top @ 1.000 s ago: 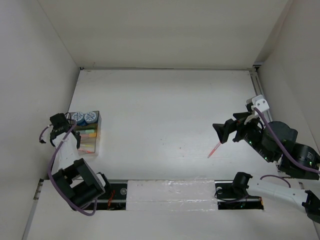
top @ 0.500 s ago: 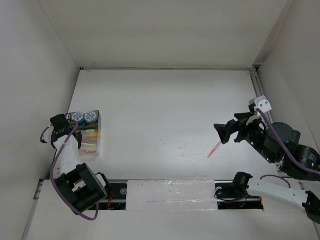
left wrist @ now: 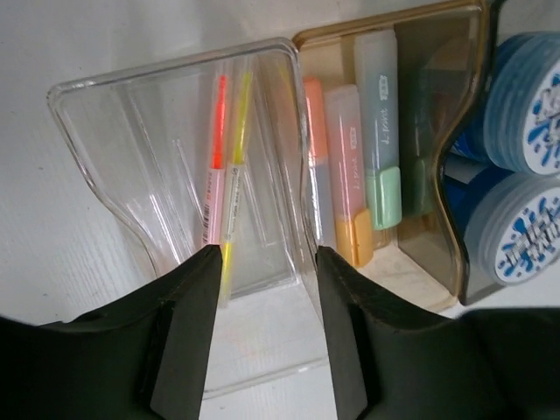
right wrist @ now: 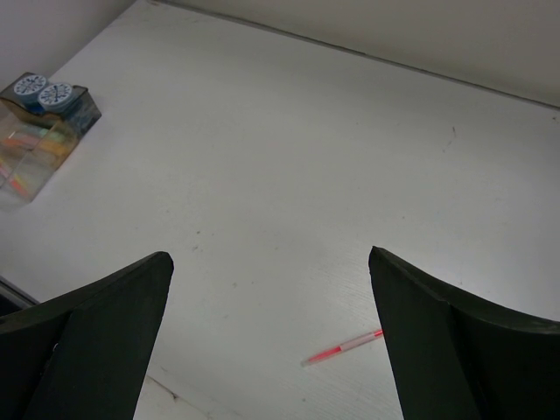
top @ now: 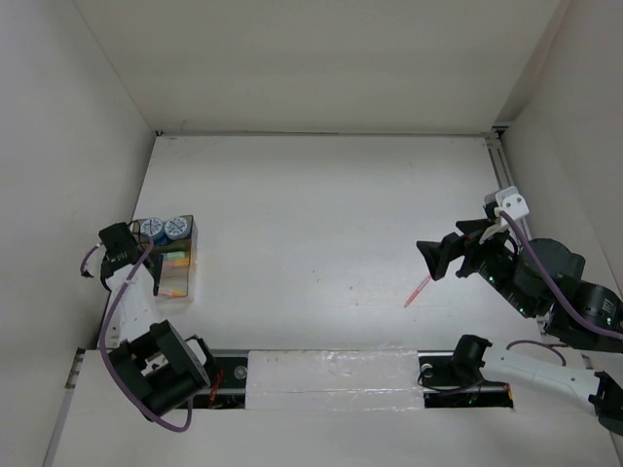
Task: Sort the stationery into containers
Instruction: Place the stationery into the container, then grab a piece of stationery with the left arm
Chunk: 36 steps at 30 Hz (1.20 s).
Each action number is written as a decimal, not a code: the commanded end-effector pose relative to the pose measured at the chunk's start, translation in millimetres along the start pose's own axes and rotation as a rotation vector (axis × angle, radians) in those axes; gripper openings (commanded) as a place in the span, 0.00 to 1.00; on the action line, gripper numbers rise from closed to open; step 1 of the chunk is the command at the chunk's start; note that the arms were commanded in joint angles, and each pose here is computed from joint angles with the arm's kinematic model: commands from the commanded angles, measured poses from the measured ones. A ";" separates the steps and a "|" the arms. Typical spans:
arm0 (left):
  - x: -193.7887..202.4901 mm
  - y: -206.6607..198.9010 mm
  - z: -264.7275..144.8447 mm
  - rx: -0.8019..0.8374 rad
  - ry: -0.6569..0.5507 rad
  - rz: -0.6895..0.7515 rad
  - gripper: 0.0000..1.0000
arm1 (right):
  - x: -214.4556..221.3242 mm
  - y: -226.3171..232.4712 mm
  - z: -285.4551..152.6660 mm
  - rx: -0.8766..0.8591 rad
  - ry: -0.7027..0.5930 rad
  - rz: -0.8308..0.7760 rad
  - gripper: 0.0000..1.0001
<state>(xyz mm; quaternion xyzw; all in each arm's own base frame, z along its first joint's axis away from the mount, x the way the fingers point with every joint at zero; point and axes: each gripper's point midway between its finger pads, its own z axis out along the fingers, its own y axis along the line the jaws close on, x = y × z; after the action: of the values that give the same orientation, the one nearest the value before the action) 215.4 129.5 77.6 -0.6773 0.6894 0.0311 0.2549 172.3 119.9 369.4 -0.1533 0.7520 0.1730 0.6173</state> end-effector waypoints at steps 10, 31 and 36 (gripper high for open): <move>-27.7 -119.4 -142.2 0.677 -0.110 0.282 0.81 | -24.6 -6.5 -6.1 0.035 -0.082 0.072 1.00; 500.4 -121.1 -292.6 1.099 0.239 1.476 0.93 | -88.6 -77.6 -95.1 0.214 -0.219 0.341 1.00; 542.6 -81.8 -282.8 1.092 0.294 1.617 0.93 | -83.2 -70.5 -86.7 0.197 -0.199 0.307 1.00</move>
<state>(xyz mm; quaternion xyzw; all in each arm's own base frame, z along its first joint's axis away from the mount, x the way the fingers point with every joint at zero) 227.1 -474.6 100.7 0.2019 0.9056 -0.1916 0.3202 138.5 2.9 470.3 0.0723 0.6985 0.2126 0.6794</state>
